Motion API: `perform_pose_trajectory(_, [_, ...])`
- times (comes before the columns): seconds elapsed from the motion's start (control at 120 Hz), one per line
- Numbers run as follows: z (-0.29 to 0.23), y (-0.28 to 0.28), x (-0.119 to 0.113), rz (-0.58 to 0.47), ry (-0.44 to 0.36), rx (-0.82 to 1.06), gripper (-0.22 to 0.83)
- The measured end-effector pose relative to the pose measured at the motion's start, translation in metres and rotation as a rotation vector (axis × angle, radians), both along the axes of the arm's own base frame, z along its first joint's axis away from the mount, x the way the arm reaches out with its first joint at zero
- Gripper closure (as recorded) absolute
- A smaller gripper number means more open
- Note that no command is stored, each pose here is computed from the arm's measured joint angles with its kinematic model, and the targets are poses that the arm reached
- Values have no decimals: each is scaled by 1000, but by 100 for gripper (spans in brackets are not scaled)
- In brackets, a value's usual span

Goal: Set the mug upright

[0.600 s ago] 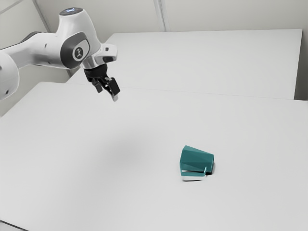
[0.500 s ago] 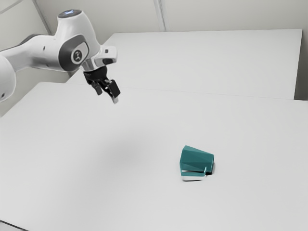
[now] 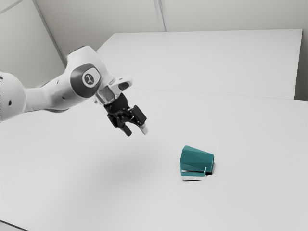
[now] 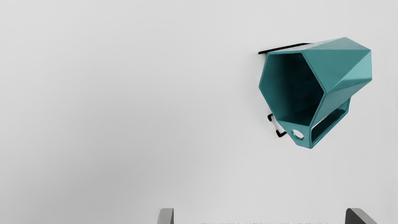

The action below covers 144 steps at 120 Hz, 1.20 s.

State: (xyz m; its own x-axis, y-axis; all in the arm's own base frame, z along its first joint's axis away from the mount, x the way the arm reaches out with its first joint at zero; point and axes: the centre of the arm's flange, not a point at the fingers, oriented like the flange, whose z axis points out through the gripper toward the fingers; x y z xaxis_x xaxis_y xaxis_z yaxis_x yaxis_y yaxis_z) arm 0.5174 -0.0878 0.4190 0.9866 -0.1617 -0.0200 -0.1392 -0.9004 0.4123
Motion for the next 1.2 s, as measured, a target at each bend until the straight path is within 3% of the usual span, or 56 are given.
perform_pose_trajectory(0.283, [-54, -46, -7, -11, 112, -121, 0])
perform_pose_trajectory(0.608, [-92, -70, -13, -8, 173, -214, 0])
perform_pose_trajectory(0.925, [-108, -85, -8, -19, 148, -273, 0])
perform_pose_trajectory(1.2, [-117, -103, 25, -64, 92, -307, 0])
